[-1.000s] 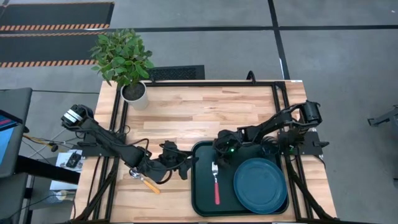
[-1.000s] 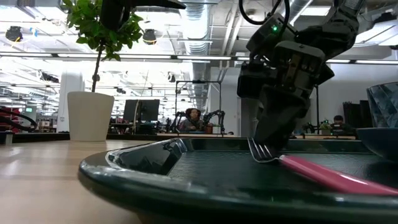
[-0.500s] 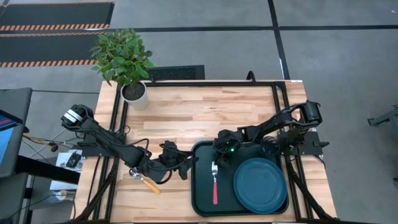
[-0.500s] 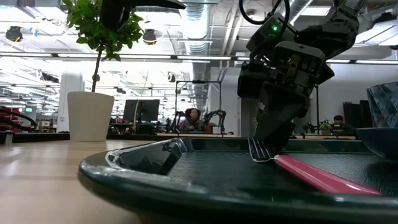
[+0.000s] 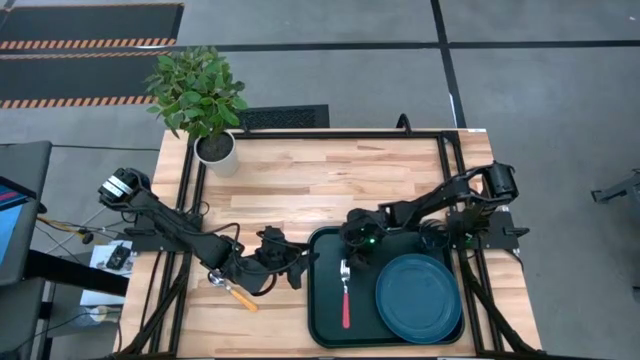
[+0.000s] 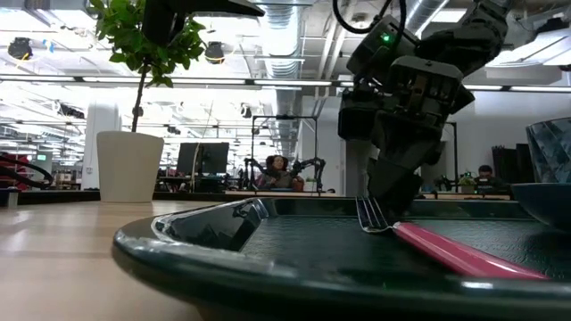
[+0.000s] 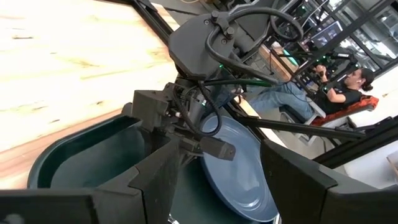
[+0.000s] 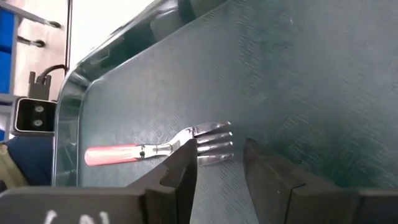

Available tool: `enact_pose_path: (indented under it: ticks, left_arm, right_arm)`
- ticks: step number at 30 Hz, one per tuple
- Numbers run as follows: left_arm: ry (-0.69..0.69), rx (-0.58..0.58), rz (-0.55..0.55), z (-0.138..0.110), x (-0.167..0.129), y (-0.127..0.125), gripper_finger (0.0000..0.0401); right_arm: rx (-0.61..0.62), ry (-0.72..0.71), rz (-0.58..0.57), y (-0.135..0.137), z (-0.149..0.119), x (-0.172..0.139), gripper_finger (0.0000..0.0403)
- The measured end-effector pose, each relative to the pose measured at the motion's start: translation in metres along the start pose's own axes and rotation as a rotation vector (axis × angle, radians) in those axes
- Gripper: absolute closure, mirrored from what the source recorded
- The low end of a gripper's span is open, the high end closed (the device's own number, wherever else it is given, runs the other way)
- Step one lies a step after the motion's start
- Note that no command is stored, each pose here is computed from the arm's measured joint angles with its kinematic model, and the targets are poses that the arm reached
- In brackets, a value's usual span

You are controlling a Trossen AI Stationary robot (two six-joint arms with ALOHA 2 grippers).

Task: Pick and place plate/cup/fork/spoon on tray
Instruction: Put the yellow spoon on the black tray

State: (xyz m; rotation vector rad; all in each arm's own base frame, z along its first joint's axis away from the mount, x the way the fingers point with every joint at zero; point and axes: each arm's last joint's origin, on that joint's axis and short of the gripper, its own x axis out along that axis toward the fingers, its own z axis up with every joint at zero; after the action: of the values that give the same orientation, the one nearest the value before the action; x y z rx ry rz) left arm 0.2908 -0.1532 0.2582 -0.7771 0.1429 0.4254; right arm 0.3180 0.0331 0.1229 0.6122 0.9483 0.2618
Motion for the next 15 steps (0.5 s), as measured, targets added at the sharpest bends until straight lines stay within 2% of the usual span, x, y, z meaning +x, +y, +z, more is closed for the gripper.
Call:
enact_pose_path:
  ticks: [8,15]
  left_arm:
    - [0.013,0.008,0.012,-0.001,0.000,0.002,0.0189]
    - [0.085,0.003,0.097,-0.010,-0.004,0.013,0.0189]
  right_arm:
    - [-0.016,0.057,-0.029,0.007,0.009,-0.004,0.0261]
    - [-0.045,0.042,-0.118,0.023,0.015,-0.033,0.0261]
